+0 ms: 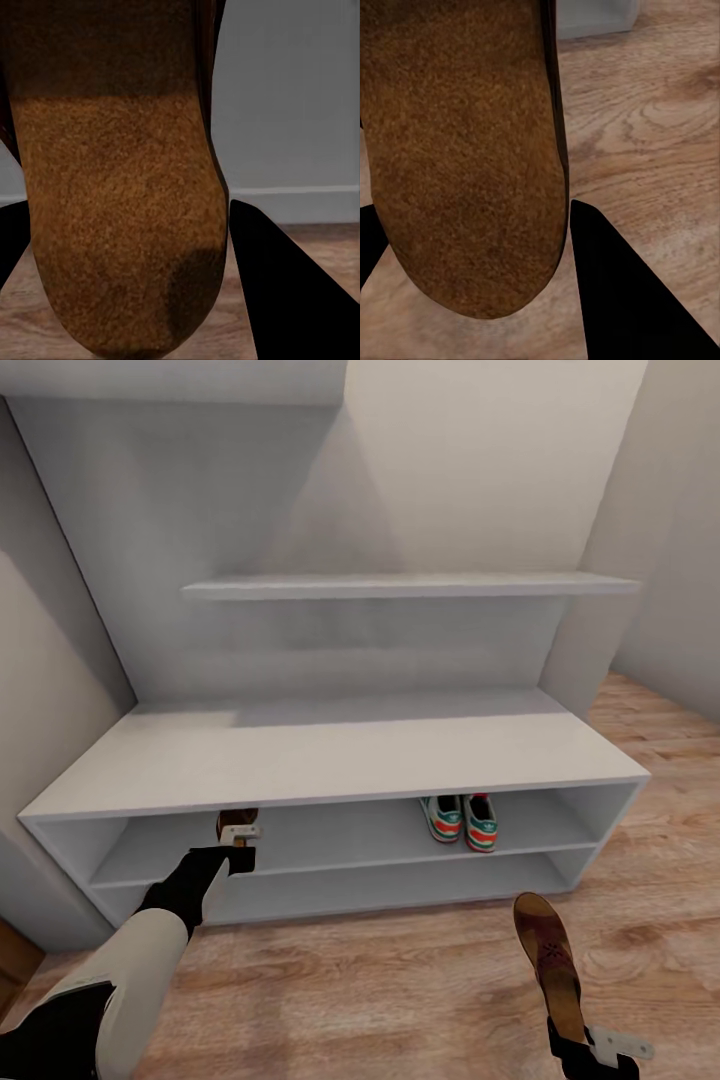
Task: Pick up the two gym shoes and the two sandals from the corridor floor and place them onto the hallstand (shoe rack) in the corridor, making sure they are on the rack and not on the floor. Arrange them so the two gym shoes are next to each other and the two sandals are next to each other.
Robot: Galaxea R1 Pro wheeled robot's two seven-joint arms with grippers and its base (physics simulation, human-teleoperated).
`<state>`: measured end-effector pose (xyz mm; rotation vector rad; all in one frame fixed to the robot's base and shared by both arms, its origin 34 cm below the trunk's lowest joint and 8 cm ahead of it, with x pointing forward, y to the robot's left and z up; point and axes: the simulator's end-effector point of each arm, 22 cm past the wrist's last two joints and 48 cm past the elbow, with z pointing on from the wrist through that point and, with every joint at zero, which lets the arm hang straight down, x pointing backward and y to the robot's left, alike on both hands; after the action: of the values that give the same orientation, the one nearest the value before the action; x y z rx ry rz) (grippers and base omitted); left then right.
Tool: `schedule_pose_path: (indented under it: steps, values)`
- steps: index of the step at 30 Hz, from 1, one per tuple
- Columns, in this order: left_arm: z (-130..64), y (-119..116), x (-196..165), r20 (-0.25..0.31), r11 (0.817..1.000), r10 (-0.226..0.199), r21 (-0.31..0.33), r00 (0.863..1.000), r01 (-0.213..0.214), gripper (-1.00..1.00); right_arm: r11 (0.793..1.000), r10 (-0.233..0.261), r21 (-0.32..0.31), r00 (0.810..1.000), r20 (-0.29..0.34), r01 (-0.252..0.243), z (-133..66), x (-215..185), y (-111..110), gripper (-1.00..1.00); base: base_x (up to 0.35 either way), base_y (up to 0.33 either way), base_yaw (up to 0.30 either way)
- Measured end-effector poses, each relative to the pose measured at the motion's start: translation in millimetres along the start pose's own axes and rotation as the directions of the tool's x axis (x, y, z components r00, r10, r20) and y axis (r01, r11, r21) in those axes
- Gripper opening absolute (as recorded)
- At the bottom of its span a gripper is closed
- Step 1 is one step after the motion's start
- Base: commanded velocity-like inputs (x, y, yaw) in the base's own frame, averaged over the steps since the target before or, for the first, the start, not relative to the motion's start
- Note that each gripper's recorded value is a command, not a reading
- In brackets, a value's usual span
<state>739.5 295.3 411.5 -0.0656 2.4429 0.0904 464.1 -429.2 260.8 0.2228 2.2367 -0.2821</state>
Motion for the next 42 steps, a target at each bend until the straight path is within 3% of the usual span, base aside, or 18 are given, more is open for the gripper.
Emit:
schedule_pose_path:
  steps: [14,30,31,42]
  values:
    - [0.0,-0.3,-0.1,0.001,1.0,0.0,0.0,1.0,0.0,-1.0,1.0,-0.001,-0.001,1.0,0.0,0.001,0.0,0.0,0.2,-1.0,0.131,0.0,0.0]
    - [0.3,-0.2,1.5,0.0,1.0,0.0,0.001,1.0,0.0,-1.0,1.0,-0.001,0.0,1.0,0.0,0.001,0.0,0.0,0.1,-1.0,0.006,0.0,0.0]
    - [0.3,-0.2,1.2,0.0,1.0,0.0,0.001,1.0,0.0,1.0,1.0,-0.001,0.0,1.0,0.0,0.001,0.0,0.0,0.1,-1.0,0.0,0.0,0.0]
    - [0.2,-0.1,0.5,0.001,1.0,0.002,0.001,1.0,-0.002,1.0,1.0,0.0,-0.001,1.0,0.0,0.0,0.0,0.0,0.3,-1.0,0.0,0.0,0.0]
